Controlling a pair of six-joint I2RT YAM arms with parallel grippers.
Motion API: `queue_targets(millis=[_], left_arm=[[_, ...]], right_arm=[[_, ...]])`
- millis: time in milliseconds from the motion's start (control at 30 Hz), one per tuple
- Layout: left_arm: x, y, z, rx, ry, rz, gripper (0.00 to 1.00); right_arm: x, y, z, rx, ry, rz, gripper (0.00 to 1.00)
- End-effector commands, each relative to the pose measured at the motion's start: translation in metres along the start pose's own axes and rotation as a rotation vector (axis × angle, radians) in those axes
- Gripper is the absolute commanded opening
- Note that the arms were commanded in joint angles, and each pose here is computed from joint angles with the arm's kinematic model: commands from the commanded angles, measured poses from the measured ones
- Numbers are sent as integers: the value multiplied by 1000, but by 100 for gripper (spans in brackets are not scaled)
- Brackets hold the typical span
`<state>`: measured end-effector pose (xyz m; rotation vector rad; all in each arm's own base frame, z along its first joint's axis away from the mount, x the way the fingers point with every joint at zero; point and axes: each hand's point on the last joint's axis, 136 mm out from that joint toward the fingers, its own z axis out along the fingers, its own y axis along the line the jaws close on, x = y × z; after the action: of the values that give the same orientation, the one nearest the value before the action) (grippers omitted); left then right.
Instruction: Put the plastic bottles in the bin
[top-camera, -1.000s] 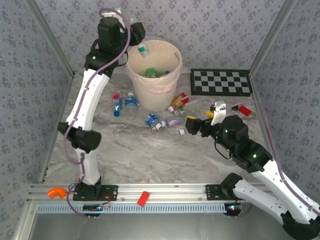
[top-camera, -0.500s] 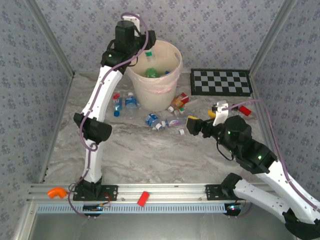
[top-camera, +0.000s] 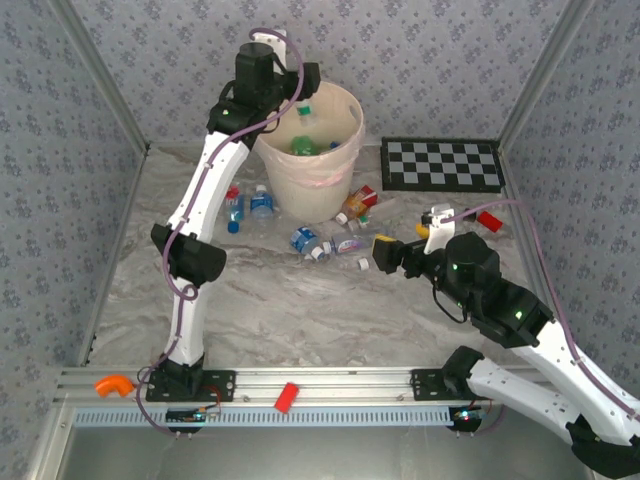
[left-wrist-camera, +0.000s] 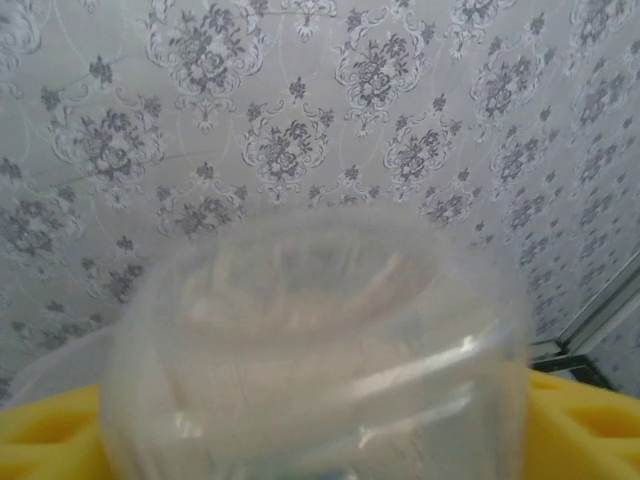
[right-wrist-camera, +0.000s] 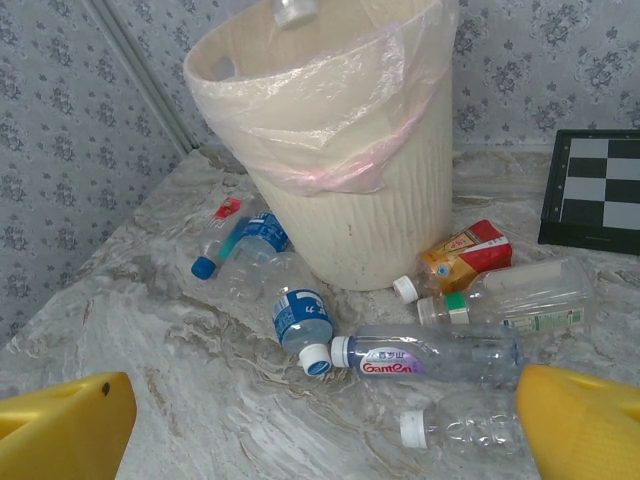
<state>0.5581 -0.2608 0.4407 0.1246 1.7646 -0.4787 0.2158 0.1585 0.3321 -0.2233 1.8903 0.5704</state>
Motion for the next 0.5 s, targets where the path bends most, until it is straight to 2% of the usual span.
queue_targets(millis=[0,467], left_arm=[[-30,-11,-16,29,-76,-3,100],[-39,-17,-37,52,-68,-37,100]], right_arm=[[-9,1,-5,3,-25,-6,99],[-4,2,-1,5,-22,-2,99]])
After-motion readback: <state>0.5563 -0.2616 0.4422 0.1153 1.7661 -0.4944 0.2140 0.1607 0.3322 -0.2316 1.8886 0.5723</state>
